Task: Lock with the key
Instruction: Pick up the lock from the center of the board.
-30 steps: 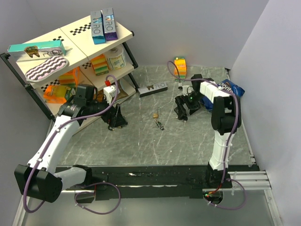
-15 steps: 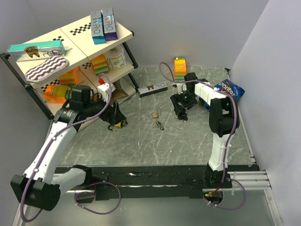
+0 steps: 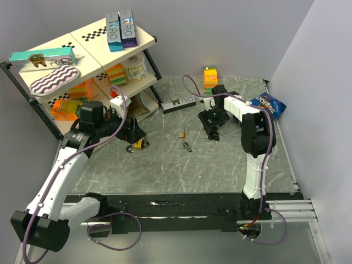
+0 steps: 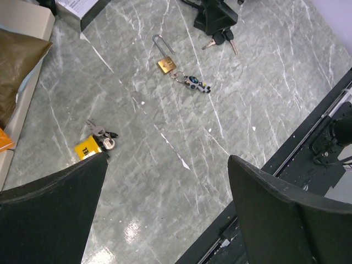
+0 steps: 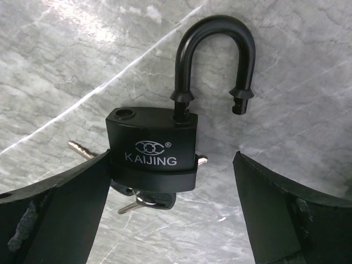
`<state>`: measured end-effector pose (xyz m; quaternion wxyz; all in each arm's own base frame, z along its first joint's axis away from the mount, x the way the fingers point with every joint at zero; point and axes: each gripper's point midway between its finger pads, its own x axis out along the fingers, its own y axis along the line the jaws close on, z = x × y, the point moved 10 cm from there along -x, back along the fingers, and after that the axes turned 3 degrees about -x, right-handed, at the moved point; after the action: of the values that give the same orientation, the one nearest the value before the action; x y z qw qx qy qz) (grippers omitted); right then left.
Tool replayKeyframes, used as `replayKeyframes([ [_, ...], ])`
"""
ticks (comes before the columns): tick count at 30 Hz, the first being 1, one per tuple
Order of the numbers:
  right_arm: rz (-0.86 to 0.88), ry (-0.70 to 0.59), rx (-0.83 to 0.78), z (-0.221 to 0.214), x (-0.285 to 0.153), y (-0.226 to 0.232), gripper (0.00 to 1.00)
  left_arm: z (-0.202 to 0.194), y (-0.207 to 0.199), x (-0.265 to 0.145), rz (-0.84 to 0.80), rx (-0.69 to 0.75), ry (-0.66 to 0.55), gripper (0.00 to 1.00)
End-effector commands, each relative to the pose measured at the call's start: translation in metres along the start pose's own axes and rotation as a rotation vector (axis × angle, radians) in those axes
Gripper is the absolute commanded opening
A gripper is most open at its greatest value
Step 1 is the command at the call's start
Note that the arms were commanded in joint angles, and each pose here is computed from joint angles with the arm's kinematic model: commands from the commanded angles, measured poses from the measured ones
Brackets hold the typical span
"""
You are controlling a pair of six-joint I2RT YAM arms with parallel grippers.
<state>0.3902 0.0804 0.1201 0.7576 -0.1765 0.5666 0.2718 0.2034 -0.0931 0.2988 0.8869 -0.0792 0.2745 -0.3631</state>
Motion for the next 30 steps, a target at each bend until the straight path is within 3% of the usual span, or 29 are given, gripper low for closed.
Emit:
replayKeyframes([
  [1,-0.074,0.013,-0.052,0.007,0.0,0.004,0.95,0.006,0.0,0.002,-0.013,0.038,-0.027,0.96],
  [6,-0.108,0.03,-0.074,0.011,-0.003,0.007,0.91,0.004,0.001,0.001,-0.002,0.043,-0.024,0.96],
  [13,-0.001,0.028,-0.039,0.022,-0.006,0.013,0.87,0.002,0.001,0.002,-0.011,0.04,-0.02,0.96],
  [22,0.039,0.076,-0.005,0.018,0.008,0.014,0.71,0.006,0.001,-0.002,0.011,0.057,-0.013,0.96],
  [30,0.037,0.124,-0.006,0.015,0.011,0.021,0.72,0.009,0.001,-0.001,0.003,0.051,-0.002,0.96],
])
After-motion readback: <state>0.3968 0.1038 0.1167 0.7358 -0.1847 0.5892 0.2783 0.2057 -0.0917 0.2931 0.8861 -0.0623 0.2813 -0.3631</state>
